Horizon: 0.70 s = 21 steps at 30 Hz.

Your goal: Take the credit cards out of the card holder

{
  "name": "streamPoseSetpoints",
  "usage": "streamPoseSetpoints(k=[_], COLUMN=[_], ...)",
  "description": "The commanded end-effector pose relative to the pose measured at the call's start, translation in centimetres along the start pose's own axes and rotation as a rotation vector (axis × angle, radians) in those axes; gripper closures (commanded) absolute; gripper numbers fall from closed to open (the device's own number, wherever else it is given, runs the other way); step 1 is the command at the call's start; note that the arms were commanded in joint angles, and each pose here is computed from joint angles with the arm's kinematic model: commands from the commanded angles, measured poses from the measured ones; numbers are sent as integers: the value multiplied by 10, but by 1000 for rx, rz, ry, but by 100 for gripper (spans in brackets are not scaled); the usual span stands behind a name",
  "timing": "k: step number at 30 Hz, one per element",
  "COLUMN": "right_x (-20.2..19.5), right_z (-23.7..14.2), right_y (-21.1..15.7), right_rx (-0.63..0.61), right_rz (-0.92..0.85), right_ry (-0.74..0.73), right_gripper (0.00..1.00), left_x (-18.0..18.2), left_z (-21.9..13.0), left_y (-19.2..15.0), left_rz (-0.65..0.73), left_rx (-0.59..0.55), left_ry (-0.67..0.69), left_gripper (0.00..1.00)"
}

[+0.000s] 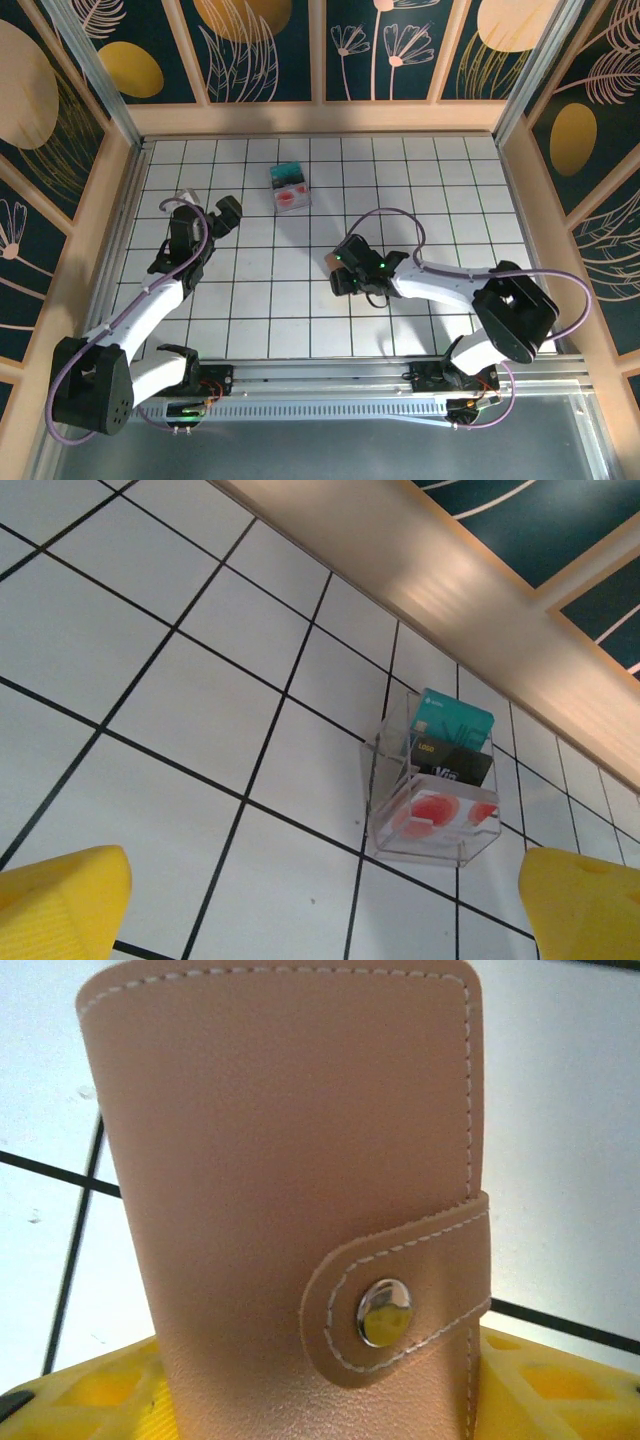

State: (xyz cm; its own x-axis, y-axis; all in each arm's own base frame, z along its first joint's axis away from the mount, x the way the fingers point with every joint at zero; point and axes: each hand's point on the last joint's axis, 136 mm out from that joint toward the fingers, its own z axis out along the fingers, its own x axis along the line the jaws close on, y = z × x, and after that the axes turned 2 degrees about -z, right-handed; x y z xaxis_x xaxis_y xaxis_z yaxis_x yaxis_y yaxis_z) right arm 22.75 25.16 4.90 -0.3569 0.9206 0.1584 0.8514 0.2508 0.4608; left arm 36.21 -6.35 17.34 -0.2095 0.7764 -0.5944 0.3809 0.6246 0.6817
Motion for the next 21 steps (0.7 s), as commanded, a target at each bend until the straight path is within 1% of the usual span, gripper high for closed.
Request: streamPoseSetpoints(k=[1, 4, 7, 9, 12, 15, 18, 21], right_x=[9, 16, 25, 29, 35, 39, 43, 47], right_z=[-10, -17, -25, -30, -37, -41, -45, -49], right_y=[24, 37, 51, 59, 70, 76, 82, 88], right_rx=[-119, -179, -245, -281, -327, -352, -370, -392], right_rz=[-8, -10, -15, -20, -22, -25, -27, -27], right_ry=[36, 71, 111, 132, 156, 171, 188, 208], right_gripper=[43, 43, 44, 44, 44, 44, 44, 44], left_x=[-16, -31, -54, -75, -101, -127, -150, -156], left_z=[-3, -5, -7, -10, -17, -27, -36, -35], left_y=[-8, -24, -52, -74, -97, -106, -108, -111], left_rz=[-28, -34, -31, -30, -23, -20, -17, -24], left_rx=[60, 114, 202, 275, 350, 383, 394, 409], left_ry=[-42, -90, -167, -254, -357, -464, -569, -589], left_gripper=[1, 1, 1, 1, 1, 1, 1, 1])
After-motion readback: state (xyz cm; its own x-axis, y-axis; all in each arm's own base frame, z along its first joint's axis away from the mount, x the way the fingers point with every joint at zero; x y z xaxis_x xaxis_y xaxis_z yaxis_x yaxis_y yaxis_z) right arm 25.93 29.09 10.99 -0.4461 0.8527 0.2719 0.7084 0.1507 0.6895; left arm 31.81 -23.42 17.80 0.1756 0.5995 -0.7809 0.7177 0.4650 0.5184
